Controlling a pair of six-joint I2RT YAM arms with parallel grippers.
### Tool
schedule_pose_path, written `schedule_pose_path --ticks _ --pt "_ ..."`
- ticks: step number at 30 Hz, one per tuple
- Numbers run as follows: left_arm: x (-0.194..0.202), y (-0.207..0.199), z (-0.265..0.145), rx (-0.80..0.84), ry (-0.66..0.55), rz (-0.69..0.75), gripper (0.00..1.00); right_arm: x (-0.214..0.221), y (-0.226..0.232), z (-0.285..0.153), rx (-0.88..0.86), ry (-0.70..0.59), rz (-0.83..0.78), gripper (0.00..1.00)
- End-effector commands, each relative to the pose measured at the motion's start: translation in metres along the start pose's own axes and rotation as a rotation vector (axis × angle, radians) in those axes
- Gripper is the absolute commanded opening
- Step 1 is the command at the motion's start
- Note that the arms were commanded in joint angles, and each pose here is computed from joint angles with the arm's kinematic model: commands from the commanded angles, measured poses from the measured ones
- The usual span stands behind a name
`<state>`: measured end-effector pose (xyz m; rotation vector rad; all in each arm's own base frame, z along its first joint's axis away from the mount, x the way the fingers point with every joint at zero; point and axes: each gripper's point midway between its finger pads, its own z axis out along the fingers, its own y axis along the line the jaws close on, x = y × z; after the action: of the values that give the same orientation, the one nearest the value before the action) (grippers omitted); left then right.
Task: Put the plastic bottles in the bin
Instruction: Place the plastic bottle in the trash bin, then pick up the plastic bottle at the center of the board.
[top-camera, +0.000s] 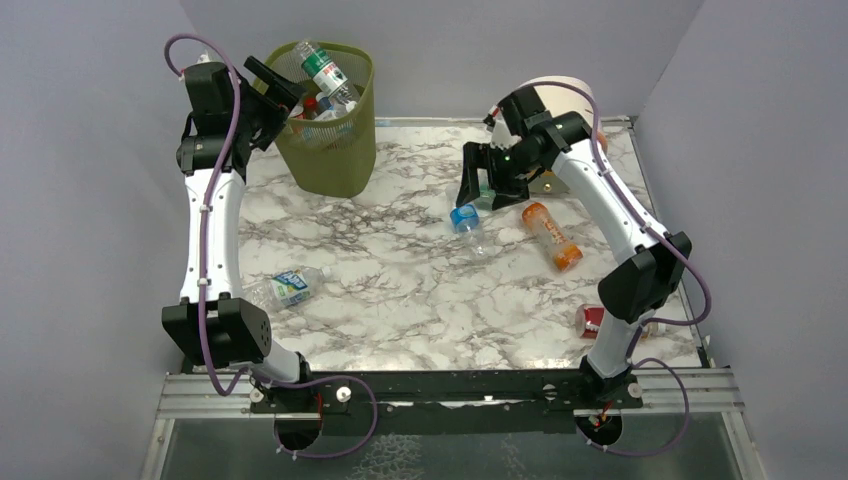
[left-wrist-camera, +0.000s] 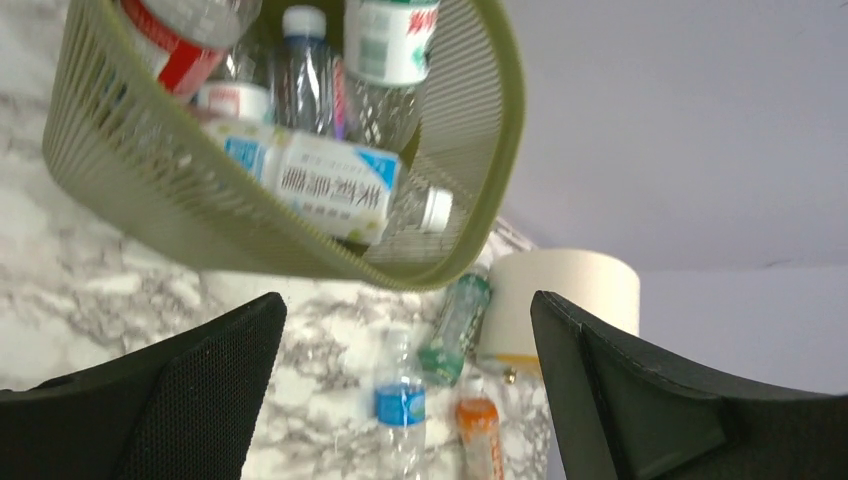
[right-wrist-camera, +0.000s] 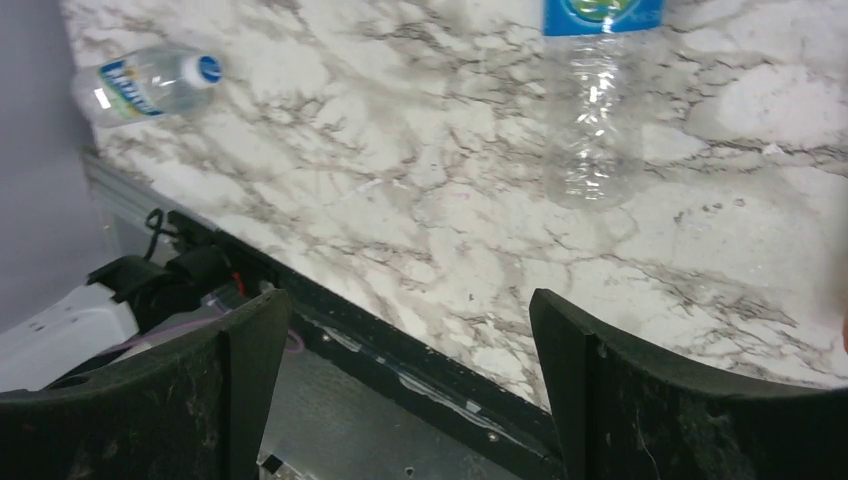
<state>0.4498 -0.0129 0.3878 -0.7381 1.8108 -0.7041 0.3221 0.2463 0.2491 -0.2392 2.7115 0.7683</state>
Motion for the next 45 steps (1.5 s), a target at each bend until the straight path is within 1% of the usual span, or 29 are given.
schedule_pose_path --ticks 1,7,14,17,23,29,39,45 --pt "0.035 0.002 -0.026 0.013 0.144 -0.037 0.99 -0.003 -0.041 0.029 0.153 -0.017 0.026 0.91" --pt "0.085 0.009 -0.037 0.056 0.349 -0.105 0.99 0.013 -0.069 0.057 0.214 0.022 0.032 0.88" --pt "0.116 0.022 -0.055 0.03 0.438 -0.116 0.99 0.017 -0.094 0.092 0.274 0.071 0.02 0.88" --pt "0.123 0.026 -0.058 0.017 0.463 -0.111 0.99 0.018 -0.106 0.104 0.306 0.09 0.009 0.88" --pt "0.131 0.031 -0.061 0.001 0.496 -0.104 0.99 0.02 -0.127 0.124 0.373 0.119 -0.011 0.98" --pt "0.136 0.035 -0.064 -0.013 0.514 -0.096 0.99 0.025 -0.133 0.143 0.358 0.15 -0.011 0.98" --pt "0.138 0.031 -0.057 -0.012 0.53 -0.089 0.99 0.05 -0.124 0.167 0.29 0.214 -0.024 0.94" --pt "0.145 0.025 -0.052 -0.005 0.553 -0.077 0.99 0.063 -0.121 0.172 0.271 0.246 -0.032 0.81"
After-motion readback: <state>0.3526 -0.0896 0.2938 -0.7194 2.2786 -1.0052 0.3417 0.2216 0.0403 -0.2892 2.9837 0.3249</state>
